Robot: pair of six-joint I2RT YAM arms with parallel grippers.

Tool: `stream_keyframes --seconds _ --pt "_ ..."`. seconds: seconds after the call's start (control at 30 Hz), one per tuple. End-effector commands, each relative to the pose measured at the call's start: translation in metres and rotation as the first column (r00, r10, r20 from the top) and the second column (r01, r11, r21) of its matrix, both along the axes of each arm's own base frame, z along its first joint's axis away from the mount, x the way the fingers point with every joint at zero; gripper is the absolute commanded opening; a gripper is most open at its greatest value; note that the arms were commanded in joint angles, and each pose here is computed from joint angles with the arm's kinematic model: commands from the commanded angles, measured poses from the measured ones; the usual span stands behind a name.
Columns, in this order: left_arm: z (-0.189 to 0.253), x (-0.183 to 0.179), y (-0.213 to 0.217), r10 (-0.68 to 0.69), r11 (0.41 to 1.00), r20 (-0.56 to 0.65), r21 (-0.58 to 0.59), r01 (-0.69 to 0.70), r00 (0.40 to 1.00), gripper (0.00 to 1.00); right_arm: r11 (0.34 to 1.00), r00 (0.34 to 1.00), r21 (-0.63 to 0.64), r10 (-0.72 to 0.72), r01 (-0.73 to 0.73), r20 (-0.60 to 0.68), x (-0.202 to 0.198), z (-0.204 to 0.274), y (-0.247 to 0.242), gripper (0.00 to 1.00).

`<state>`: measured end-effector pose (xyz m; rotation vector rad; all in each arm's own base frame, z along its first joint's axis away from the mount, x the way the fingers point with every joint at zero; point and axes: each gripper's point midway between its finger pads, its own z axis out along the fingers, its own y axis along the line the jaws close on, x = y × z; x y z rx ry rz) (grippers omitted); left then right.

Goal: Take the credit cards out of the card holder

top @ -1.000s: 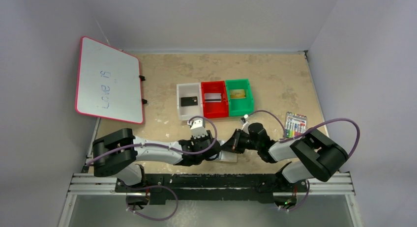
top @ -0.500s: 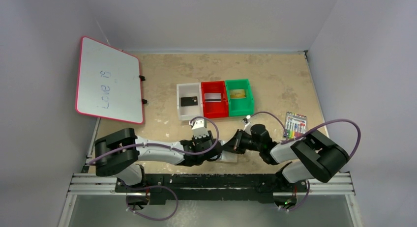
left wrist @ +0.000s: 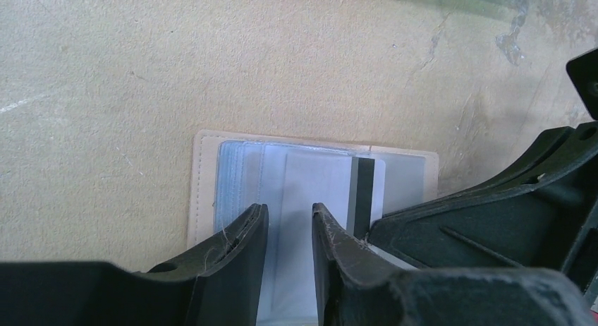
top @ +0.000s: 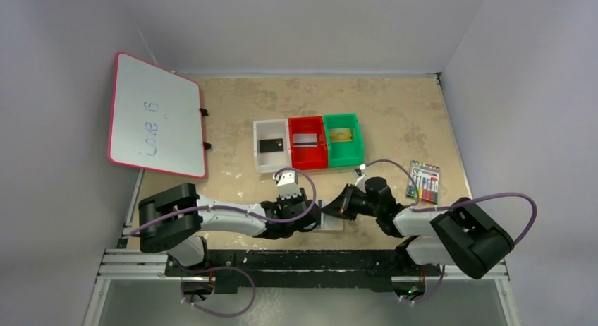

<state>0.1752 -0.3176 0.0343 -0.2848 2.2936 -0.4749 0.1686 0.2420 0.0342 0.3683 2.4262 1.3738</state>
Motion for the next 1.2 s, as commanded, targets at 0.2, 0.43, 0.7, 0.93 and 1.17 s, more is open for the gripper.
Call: stream_keyframes --seconds 0.2,0.43,0.7,0.93,1.17 --pt "-0.029 -0.014 0.027 -0.035 0.985 -0.064 0.166 0.045 0.997 0.30 0.999 0.999 -0.040 -0.013 0.015 0.041 0.007 0.003 -0.012 0.00" --pt "-0.026 -0.015 0.014 -0.077 0.984 -0.056 0.158 0.085 0.995 0.27 1.000 0.997 -0.009 0.021 -0.020 0.074 0.010 0.013 -0.004 0.03" --pt "-0.034 -0.018 0.016 -0.076 0.967 -0.072 0.238 0.092 0.994 0.14 0.996 0.998 0.086 -0.001 -0.003 0.056 0.015 0.018 0.005 0.10" --pt "-0.034 -0.018 0.014 -0.073 0.967 -0.071 0.238 0.088 0.995 0.12 0.995 0.998 0.099 0.001 -0.008 0.068 0.022 0.022 0.010 0.14" --pt "-0.033 -0.018 0.016 -0.065 0.966 -0.067 0.245 0.080 0.996 0.11 0.997 0.999 0.072 -0.027 0.024 0.032 0.016 0.013 0.002 0.00"
